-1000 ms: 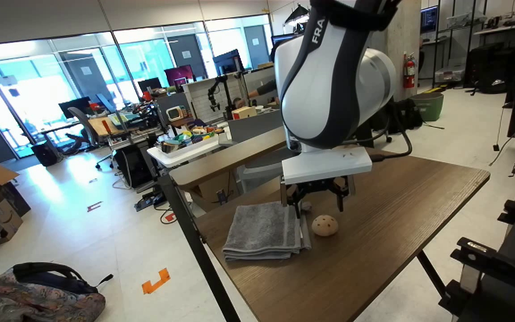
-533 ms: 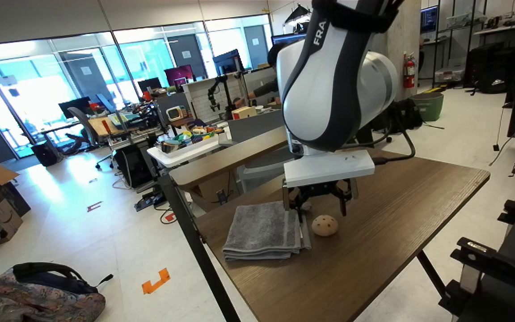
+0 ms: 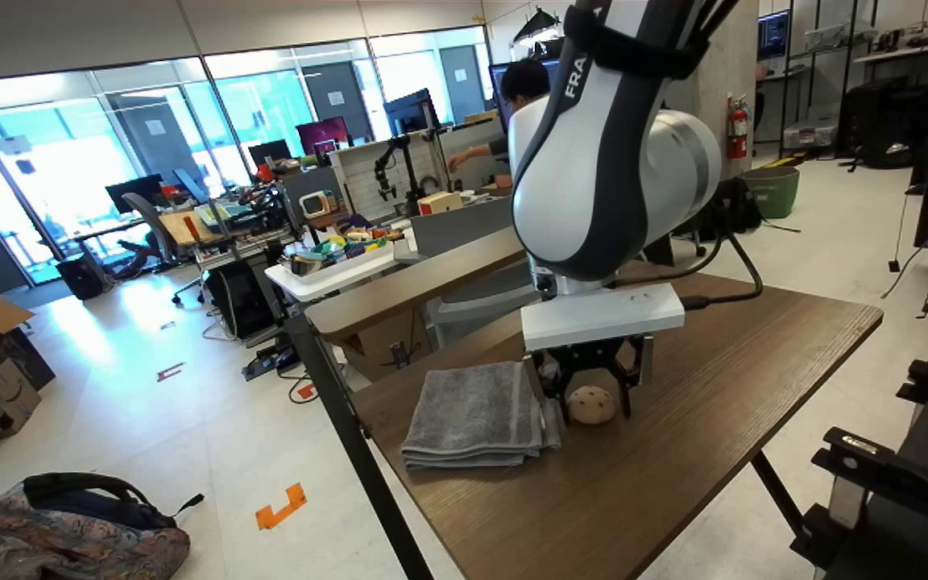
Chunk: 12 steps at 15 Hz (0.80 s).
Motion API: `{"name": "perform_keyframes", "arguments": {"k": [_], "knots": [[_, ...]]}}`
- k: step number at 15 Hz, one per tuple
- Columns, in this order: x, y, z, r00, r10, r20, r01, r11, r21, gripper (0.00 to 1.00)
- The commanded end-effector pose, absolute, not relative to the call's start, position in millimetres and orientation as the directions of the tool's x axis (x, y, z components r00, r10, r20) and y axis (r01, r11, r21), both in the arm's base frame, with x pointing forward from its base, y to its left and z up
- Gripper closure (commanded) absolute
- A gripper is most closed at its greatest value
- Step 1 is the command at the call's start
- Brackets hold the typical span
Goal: Wipe the table with the grey cloth
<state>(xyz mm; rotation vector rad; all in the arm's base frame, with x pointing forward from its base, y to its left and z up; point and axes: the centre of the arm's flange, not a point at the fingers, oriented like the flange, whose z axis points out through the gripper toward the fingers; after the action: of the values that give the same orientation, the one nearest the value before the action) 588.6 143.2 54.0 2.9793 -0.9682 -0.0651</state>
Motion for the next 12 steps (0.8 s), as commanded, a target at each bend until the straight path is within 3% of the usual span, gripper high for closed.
{"name": "perform_keyframes", "arguments": {"k": [1,6,8,12], "knots": [[604,124,65,0.768,-0.638,-0.051,-0.64,-0.768,-0.015,0.6],[634,48,88,0.606,-0.795,-0.017,-0.793,-0.603,-0.082,0.95],[646,10,91,0.515,-0.857,0.003,-0.853,-0.512,-0.103,1.0],[672,-68,101,0.336,-0.939,0.077,-0.925,-0.345,-0.16,0.97]]}}
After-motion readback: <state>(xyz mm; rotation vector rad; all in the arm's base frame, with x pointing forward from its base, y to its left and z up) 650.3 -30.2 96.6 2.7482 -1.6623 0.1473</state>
